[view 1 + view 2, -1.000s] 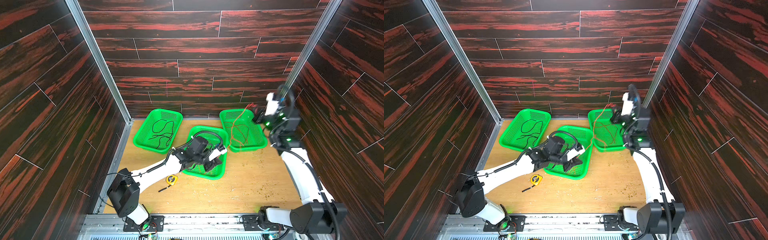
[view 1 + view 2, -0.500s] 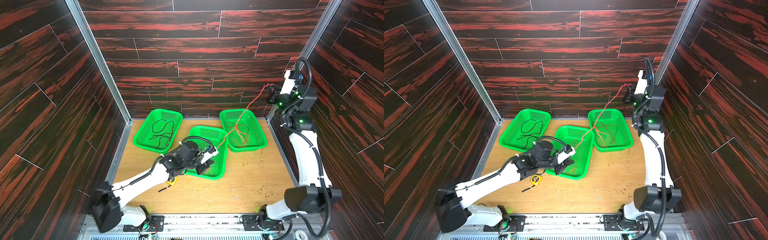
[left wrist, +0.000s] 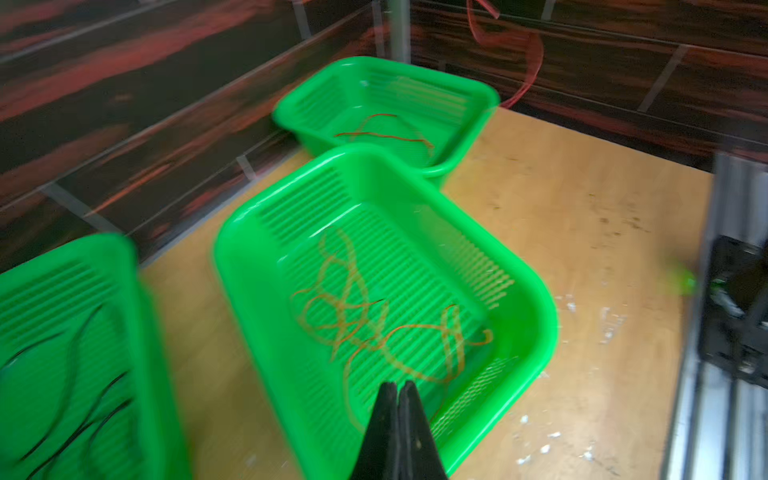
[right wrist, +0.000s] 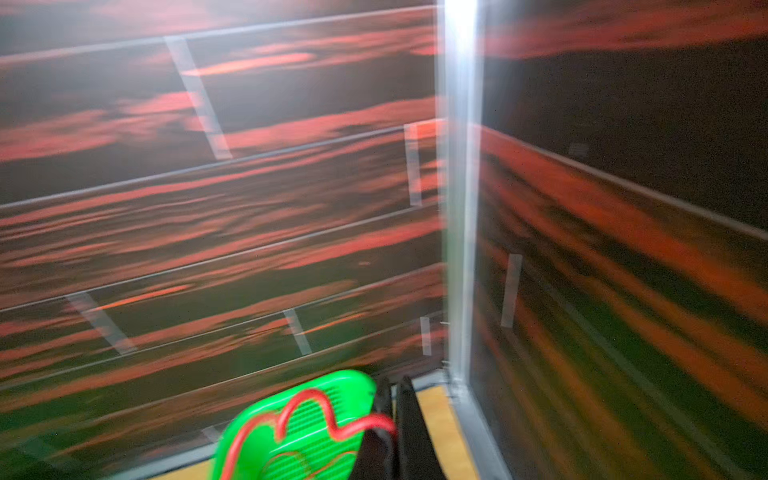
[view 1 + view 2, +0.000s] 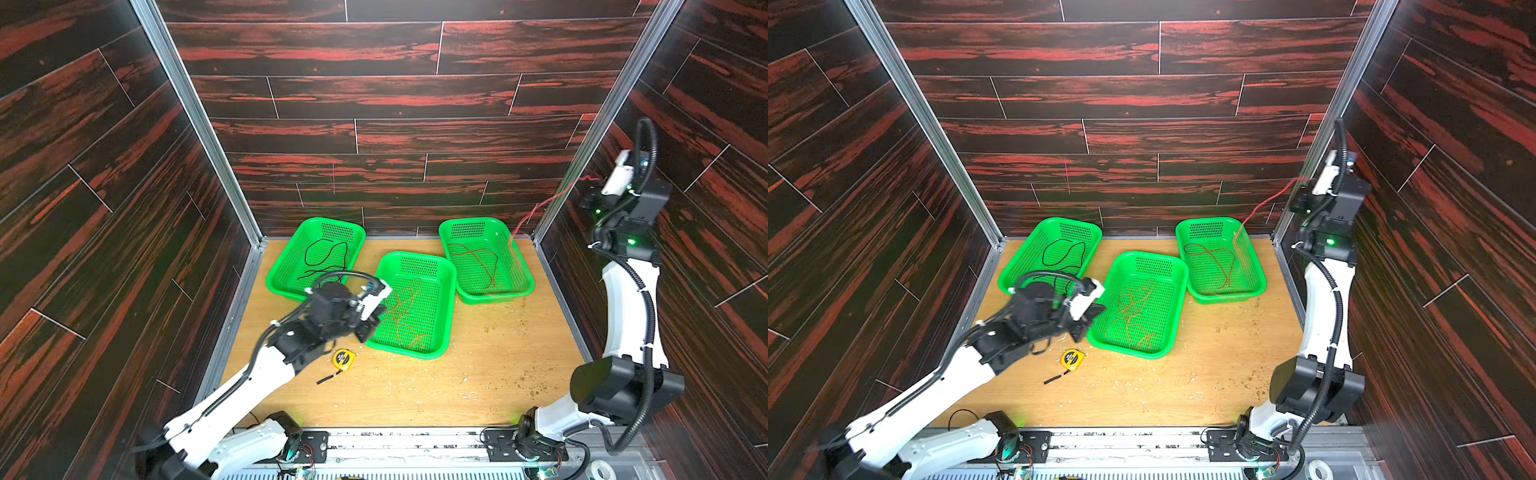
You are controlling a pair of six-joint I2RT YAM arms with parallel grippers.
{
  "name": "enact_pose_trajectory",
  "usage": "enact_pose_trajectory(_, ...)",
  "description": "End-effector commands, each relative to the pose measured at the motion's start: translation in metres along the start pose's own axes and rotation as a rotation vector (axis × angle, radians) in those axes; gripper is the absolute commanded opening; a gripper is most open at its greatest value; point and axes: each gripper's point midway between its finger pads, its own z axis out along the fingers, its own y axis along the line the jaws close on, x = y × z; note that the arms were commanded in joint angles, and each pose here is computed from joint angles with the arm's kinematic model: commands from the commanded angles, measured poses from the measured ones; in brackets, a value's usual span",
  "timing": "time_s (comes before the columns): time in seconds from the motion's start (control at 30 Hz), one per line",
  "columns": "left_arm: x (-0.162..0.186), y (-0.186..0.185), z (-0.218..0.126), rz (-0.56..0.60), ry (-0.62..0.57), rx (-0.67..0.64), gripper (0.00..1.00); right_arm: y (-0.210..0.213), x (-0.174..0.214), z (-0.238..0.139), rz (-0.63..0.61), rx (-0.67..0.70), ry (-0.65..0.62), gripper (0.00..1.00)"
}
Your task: Untangle the cables
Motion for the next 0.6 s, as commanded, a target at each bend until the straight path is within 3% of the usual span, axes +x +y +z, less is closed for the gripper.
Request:
enact_pose_trajectory(0.0, 0.003, 0.004, -0.013, 0.011, 0.01, -0.023, 0.0, -0.005, 0.006, 0.007, -0.012, 0.024, -0.004, 0.0)
enact_pose_trajectory(0.2, -0.019, 0.003, -0.013, 0.032, -0.05, 0.001, 0.0, 0.014, 0.011, 0.002, 0.003, -0.085, 0.011, 0.0)
enact_pose_trajectory(0.37, -0.052, -0.006, 0.0, 0.025, -0.176, 0.087, 0.0, 0.04, 0.003, -0.016, 0.034, -0.218, -0.001, 0.0)
enact_pose_trajectory(0.47, -0.076, -0.01, 0.011, 0.028, -0.25, 0.14, 0.14, 0.059, -0.005, -0.033, 0.028, -0.312, -0.016, 0.0)
enact_pose_trajectory(0.57, -0.104, -0.013, 0.024, 0.047, -0.309, 0.178, 0.38, 0.088, -0.014, -0.054, 0.017, -0.454, -0.028, 0.0)
